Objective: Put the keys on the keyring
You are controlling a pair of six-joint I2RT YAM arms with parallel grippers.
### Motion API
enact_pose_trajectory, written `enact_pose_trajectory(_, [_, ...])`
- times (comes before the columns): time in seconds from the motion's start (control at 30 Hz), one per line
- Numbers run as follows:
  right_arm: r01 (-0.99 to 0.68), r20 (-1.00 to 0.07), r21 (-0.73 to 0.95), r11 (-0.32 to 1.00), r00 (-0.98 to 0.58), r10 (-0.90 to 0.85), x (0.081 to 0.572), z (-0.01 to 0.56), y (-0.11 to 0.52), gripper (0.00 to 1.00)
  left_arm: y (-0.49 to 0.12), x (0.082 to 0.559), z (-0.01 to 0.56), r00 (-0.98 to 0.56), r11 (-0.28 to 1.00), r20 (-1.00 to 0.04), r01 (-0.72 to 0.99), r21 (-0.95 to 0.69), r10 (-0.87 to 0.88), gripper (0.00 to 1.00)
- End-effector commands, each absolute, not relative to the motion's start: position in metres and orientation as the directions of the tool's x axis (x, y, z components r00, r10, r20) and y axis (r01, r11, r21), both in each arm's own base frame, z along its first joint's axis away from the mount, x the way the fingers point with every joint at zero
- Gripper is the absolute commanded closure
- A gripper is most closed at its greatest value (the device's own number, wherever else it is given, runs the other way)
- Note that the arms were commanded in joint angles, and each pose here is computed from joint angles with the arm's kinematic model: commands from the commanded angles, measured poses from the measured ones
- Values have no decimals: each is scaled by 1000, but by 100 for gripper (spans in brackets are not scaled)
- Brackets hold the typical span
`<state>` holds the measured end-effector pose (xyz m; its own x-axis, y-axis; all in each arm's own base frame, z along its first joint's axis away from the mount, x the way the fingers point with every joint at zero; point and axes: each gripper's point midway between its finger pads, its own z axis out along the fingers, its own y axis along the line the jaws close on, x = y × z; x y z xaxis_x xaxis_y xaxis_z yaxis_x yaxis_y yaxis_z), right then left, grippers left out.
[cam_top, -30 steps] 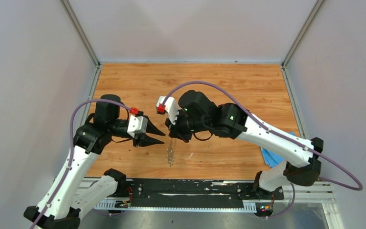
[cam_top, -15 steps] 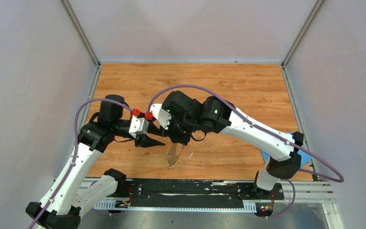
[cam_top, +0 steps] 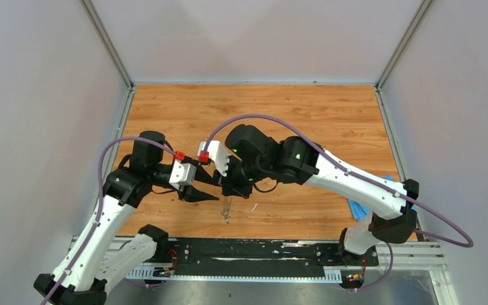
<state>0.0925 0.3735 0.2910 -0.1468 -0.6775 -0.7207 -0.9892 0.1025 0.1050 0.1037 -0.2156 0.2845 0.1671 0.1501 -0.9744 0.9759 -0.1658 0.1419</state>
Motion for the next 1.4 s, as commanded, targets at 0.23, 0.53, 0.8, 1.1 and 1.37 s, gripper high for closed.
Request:
enact_pose_trajectory(0.23, [-991,-854,127,46,-133,-503,85,337,383,100,-212,102,303,232,-122,-962,969,215,144,60])
enact_pose_trajectory(0.53, [-992,-856,120,48,-127,-500,86,338,383,100,-213,93,311,194,-157,-974,972,175,113,67])
enact_pose_trajectory(0.8, [-992,-849,114,49,-123,-514,88,336,384,100,-217,98,310,148,-169,-982,977,127,119,80])
enact_pose_trajectory(1.1, [-993,-845,108,51,-119,-521,91,335,389,100,-219,97,307,120,-188,-986,977,97,116,100])
enact_pose_trajectory(1.37, [-986,-895,47,159,-113,-432,110,350,382,78,-220,99,309,58,-183,-990,983,34,128,100])
